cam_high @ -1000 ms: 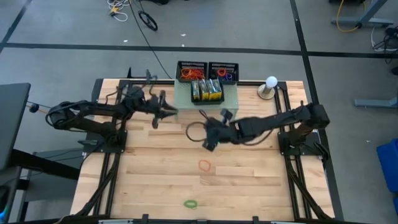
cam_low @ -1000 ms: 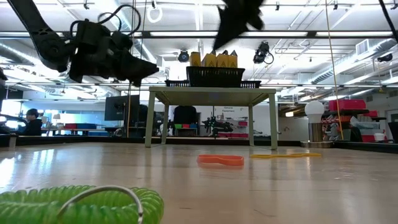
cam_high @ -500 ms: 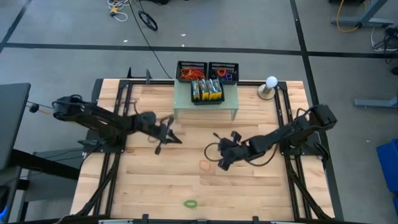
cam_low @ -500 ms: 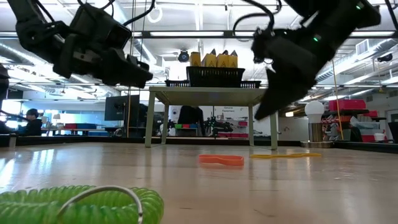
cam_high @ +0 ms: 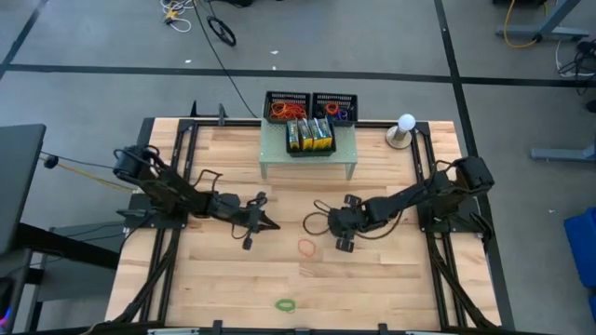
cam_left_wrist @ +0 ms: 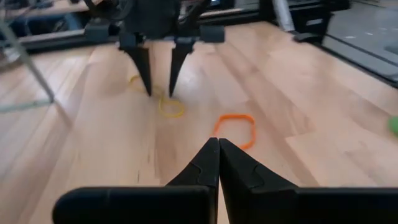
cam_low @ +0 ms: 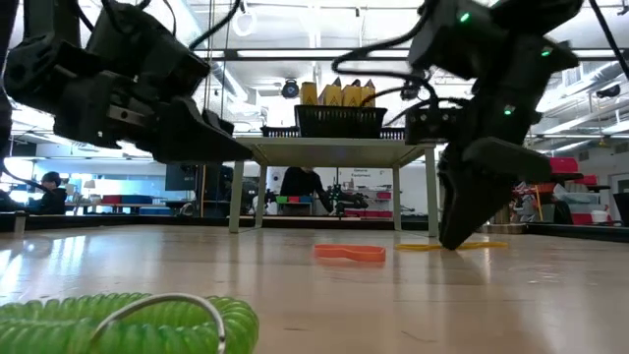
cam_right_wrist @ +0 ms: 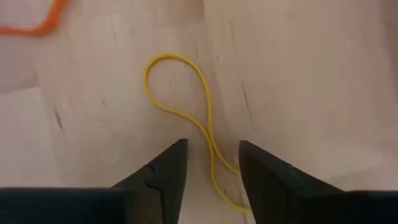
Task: Pick & Place Office Desk Supplies
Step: Put the yellow rubberband into the top left black bin
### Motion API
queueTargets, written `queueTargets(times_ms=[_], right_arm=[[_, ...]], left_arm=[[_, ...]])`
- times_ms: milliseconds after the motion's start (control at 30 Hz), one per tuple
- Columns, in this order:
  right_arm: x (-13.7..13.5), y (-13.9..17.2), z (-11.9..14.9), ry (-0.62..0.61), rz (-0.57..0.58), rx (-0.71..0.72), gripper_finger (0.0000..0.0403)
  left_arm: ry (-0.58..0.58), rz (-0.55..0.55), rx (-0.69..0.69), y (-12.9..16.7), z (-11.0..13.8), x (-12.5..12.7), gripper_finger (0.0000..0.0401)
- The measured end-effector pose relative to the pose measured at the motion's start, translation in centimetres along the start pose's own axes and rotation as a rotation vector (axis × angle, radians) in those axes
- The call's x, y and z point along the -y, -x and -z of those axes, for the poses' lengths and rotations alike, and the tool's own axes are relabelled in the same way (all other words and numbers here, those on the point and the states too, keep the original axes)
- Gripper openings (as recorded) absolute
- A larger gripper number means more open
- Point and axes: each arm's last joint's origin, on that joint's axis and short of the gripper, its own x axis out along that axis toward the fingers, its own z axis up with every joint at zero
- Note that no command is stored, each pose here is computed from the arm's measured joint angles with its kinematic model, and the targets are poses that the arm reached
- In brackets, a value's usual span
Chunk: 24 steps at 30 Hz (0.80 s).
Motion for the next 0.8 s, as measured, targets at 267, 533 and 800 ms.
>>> queueTargets(times_ms=[267,533,800], right_arm=[[1.5,-0.5,-0.6,0.079,-0.105,-0.031,0.0062],[-0.1,0.4,-0.8,0.164,-0.092,0.030,0.0011],[-2.2,2.4,-2.2,0.183,-0.112,0.259,0.0004]], left_arm=[[0.157,-0.019,-0.042,-1.8,-0.1,0.0,0.0019],[0.131,-0.052,-0.113,-4.9,-0.9,0.2,0.0025],[0.121,-0.073,-0.138,-7.8,-0.6,0.3,0.0129]])
